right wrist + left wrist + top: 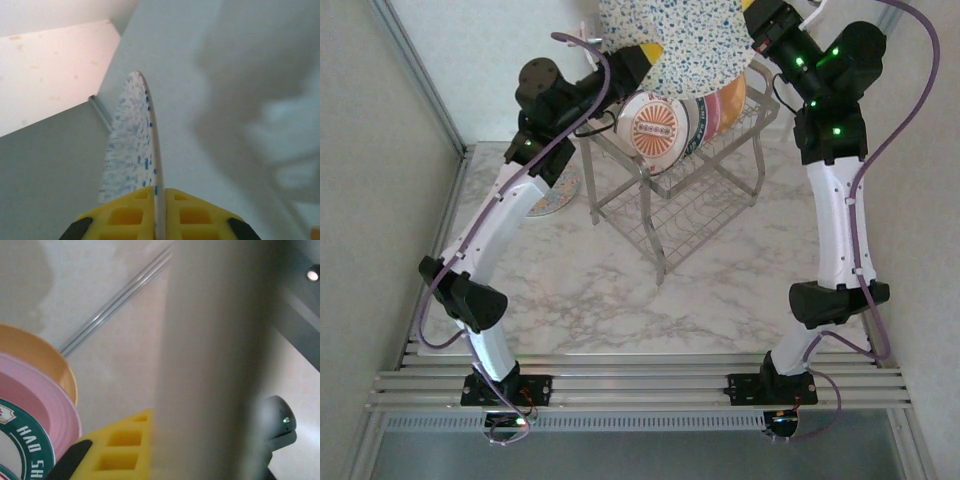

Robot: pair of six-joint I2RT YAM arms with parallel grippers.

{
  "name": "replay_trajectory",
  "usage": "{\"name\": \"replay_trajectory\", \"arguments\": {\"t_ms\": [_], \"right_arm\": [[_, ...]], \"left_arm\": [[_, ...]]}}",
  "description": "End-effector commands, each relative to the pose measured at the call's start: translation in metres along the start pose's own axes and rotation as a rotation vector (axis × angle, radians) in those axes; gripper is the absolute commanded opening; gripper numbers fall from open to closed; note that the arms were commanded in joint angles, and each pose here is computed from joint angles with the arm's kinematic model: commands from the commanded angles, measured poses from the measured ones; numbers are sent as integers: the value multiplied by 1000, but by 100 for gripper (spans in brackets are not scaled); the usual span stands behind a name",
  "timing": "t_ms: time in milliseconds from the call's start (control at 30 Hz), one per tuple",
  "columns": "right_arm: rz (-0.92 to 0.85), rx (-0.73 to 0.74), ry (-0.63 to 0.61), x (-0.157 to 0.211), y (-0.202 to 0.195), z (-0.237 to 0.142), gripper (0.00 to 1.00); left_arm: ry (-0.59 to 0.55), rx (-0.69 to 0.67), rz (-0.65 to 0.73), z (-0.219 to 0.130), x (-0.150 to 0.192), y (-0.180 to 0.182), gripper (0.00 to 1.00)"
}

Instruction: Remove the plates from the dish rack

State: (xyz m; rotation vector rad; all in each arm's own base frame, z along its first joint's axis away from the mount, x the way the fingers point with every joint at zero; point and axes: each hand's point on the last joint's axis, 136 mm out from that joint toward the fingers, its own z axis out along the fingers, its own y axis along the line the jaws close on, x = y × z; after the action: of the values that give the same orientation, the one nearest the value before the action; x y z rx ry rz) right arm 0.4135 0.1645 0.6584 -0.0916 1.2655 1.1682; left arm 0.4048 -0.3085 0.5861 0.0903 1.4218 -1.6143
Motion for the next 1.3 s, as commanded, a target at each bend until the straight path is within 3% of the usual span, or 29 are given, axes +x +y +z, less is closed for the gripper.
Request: {"name": "replay_trajectory", "arguments": {"t_ms": [0, 67, 100, 233, 300, 367, 533, 800, 1000, 1267], "right_arm": [[-74, -82, -18, -9, 42, -8, 0], [-94, -74, -12, -6, 42, -9, 0], [-105, -71, -11, -5, 43, -10, 6], [-169, -46, -11, -3, 47, -16, 45], [-209, -41, -7, -1, 51, -18, 58], [-258, -43, 4, 3, 57, -21, 66], [-419, -75, 54, 28, 81, -26, 72], [-699, -104, 137, 96, 118, -38, 77], [-831, -67, 217, 141, 131, -48, 83], [-860, -8, 278, 178, 147, -50, 84]], "left_arm": [[-34, -15, 44, -6, -12, -2, 0], [-50, -1, 25, -10, -19, -6, 0], [-57, 9, 18, -12, -22, -7, 0], [-105, 49, -5, -27, -46, -19, 0], [-125, 57, -14, -36, -58, -21, 0], [-145, 53, -18, -46, -70, -21, 0], [-215, 18, -41, -82, -102, -11, 0], [-355, -128, -104, -160, -134, 48, 0], [-494, -292, -183, -232, -131, 112, 0], [-572, -599, -302, -301, -96, 211, 0]]}}
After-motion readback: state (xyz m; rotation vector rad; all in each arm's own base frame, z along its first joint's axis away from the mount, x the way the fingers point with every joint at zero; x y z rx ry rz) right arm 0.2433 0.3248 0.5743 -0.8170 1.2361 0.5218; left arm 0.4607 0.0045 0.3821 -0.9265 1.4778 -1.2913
